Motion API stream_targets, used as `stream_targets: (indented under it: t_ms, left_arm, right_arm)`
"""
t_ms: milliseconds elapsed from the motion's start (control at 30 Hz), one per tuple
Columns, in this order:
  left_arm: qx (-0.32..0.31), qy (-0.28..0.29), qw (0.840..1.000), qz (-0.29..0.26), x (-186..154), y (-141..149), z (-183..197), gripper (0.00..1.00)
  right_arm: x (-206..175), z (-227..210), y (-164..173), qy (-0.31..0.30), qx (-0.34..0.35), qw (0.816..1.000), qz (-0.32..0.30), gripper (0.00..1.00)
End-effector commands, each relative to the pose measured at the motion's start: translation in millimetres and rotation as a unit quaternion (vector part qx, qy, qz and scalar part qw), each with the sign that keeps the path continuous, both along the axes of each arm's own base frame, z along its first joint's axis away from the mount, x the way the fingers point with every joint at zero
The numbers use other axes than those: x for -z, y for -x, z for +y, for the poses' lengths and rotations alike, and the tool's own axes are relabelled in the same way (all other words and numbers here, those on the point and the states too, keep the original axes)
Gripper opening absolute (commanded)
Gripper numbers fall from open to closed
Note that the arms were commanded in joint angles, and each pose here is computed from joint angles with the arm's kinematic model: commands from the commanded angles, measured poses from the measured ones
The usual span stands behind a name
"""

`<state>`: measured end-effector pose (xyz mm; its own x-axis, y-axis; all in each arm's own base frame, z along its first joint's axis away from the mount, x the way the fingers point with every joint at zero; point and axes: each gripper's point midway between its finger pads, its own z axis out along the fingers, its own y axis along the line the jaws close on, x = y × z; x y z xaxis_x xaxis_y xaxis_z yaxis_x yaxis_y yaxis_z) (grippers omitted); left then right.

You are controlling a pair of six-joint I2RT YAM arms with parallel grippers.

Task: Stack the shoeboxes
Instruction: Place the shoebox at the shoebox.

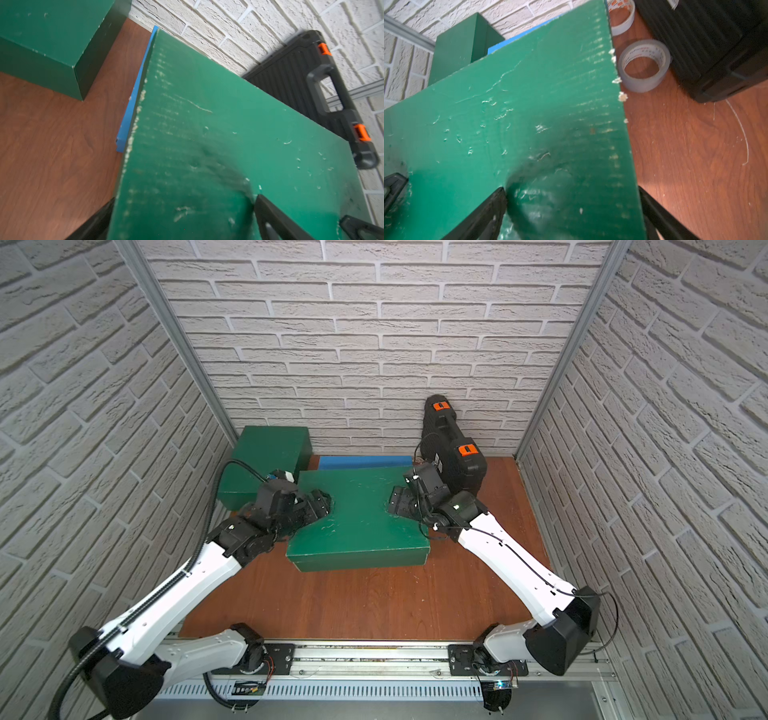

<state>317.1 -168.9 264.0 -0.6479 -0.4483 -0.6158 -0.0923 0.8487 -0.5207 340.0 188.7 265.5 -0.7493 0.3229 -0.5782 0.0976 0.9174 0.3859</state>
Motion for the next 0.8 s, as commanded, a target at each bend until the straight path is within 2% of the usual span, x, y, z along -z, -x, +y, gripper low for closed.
stream_targets:
  t_ms: [0,367,767]
  left_arm:
    - [0.118,0.103,0.984,-0.08,-66,-13,-64,0.98]
    - [0.107,0.135,0.984,-0.033,-43,-88,-55,0.98]
    - [0.123,0.164,0.978,-0.034,-31,-136,-54,0.98]
  right_arm:
    - [-36,60,-19,-0.094,-0.083,0.991,-0.043,0.92]
    - [-14,48,-85,-0.09,-0.059,0.994,-0.016,0.92]
    - [23,30,-137,-0.109,-0.048,0.993,0.017,0.91]
